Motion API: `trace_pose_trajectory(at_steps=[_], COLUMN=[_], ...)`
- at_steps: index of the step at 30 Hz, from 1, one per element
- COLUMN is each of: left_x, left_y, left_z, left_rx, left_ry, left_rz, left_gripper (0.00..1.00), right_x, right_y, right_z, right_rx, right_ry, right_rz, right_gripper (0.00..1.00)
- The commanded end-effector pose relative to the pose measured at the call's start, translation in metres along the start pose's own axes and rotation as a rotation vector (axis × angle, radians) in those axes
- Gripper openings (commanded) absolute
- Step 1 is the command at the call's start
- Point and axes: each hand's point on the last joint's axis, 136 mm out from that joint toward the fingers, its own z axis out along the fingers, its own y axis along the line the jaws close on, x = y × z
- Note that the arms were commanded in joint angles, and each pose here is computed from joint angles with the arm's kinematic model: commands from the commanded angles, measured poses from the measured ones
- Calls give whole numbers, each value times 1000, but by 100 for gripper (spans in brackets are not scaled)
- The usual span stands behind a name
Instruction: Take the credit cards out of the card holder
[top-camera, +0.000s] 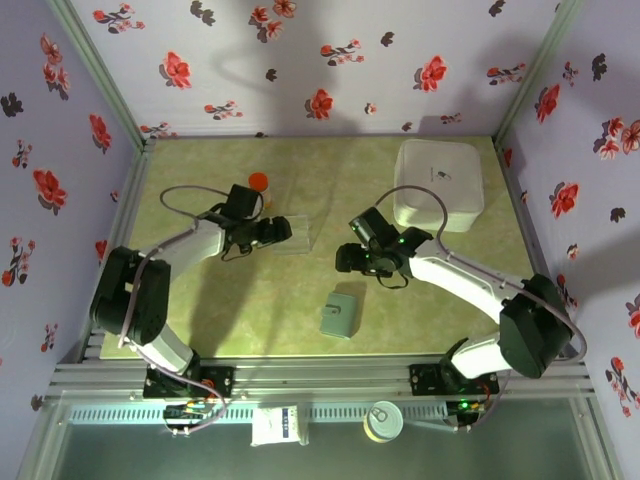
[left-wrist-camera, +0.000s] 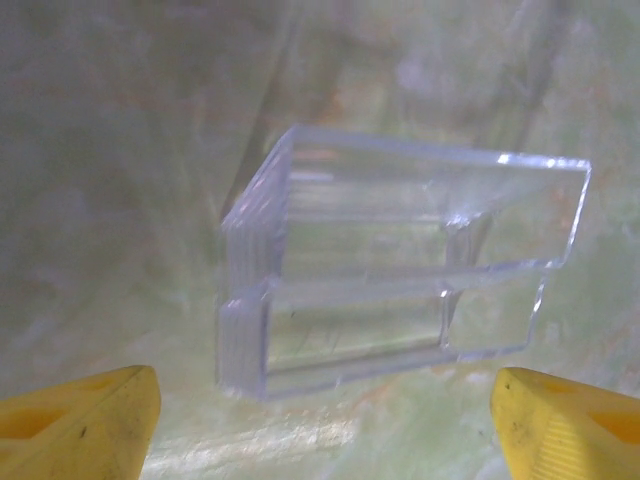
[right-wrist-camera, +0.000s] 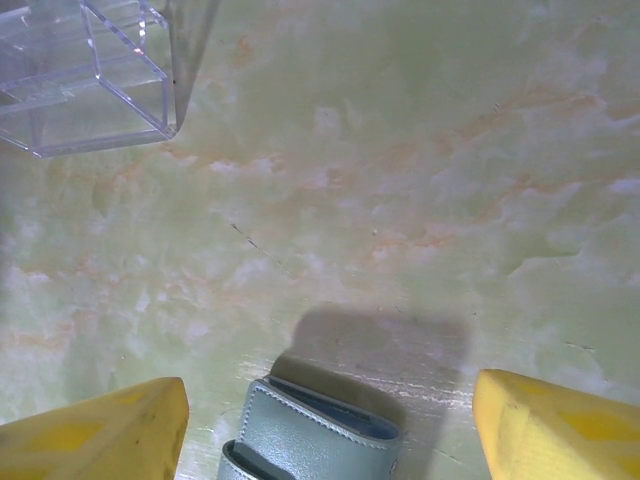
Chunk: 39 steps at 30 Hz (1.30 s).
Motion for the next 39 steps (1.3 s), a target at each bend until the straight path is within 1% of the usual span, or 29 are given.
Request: trace_pose_trajectory(at_steps=[1, 6, 13, 19, 23, 28, 31, 33, 34, 37, 39], left_x=[-10, -12, -15, -10, -5, -5, -10, -15, -17, -24, -26], left_y=[-26, -41, -68, -91, -100, -102, -100, -99, -97, -91, -84], left_z=[6, 20, 36, 51, 54, 43, 29, 17, 12, -5, -18], left_rx=[57, 72, 108, 137, 154, 158, 148, 146, 142, 126, 105], left_ry=[-11, 4, 8, 38, 50, 32, 5, -21, -31, -69, -95], left_rz=[17, 12, 11, 17, 9, 7, 20, 24, 24, 34, 47], left_gripper=[86, 84, 81, 80, 79, 81, 84, 85, 86, 88, 89], right_x=[-4, -7, -6, -5, 0, 14, 27, 39, 44, 59, 70], right_y=[-1, -2, -3, -8, -10, -7, -2, 1, 2, 1, 2], right_z=[-15, -22, -25, -24, -22, -18, -12, -5, -2, 10, 18], right_rx=[22, 27, 41, 62, 73, 89, 104, 117, 123, 165, 194], right_ry=[-26, -43, -34, -29, -10, 18, 51, 70, 79, 109, 132], right_rz=[7, 5, 8, 16, 39, 53, 55, 57, 59, 90, 90], right_gripper=[76, 76, 77, 77, 76, 76, 75, 76, 76, 83, 90])
